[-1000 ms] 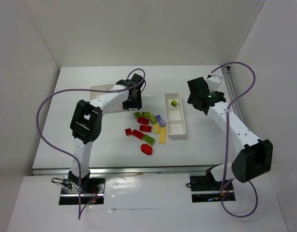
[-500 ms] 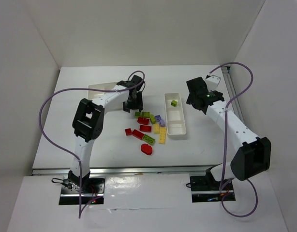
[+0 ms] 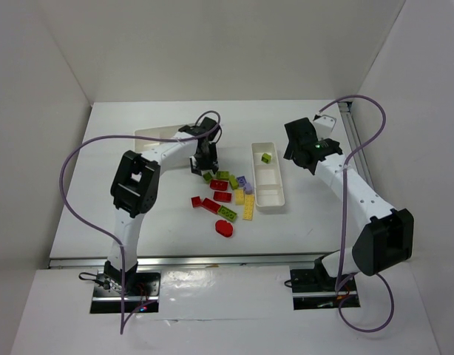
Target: Sort the legos into containers by color
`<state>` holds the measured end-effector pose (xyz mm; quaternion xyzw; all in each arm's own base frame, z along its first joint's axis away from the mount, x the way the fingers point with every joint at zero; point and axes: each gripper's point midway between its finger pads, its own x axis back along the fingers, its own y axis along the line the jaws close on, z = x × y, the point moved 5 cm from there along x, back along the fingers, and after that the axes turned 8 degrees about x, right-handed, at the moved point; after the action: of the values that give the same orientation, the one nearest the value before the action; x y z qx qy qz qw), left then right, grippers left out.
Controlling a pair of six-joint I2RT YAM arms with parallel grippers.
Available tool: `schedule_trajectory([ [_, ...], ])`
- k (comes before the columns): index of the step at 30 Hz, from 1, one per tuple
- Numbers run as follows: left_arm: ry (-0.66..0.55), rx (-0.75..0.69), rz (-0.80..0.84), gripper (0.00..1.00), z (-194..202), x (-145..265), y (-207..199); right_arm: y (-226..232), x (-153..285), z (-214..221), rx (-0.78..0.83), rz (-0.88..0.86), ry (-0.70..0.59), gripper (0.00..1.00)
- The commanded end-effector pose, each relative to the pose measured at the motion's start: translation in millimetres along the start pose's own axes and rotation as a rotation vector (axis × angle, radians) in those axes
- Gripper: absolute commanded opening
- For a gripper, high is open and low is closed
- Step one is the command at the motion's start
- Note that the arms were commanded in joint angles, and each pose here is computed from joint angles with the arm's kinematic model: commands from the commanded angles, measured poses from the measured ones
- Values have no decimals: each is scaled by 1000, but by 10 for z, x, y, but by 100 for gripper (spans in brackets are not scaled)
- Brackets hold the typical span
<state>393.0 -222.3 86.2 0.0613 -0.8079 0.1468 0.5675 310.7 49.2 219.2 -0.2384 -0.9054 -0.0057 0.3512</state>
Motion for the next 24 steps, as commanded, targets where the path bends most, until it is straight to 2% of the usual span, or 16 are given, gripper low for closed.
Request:
schedule_trajectory([
  [1,7,-25,-55,59,79,-52,106,13,-13,-84,-23,-2,-32,100],
  [5,-1,-26,-85,55,126,-36,146,36,-37,-61,-16,-7,-20,100],
  [12,14,-14,-85,55,152,-36,147,71,-63,-60,-2,-12,-10,100],
  [17,-20,-26,-64,38,27,123,71,87,-72,-76,-2,-12,-10,100],
  [21,-128,-143,70,33,-198,544,-334,49,-52,-110,-18,7,-30,100],
  [24,-140,-194,152,32,-268,704,-637,1,-33,-125,-27,31,-41,100],
])
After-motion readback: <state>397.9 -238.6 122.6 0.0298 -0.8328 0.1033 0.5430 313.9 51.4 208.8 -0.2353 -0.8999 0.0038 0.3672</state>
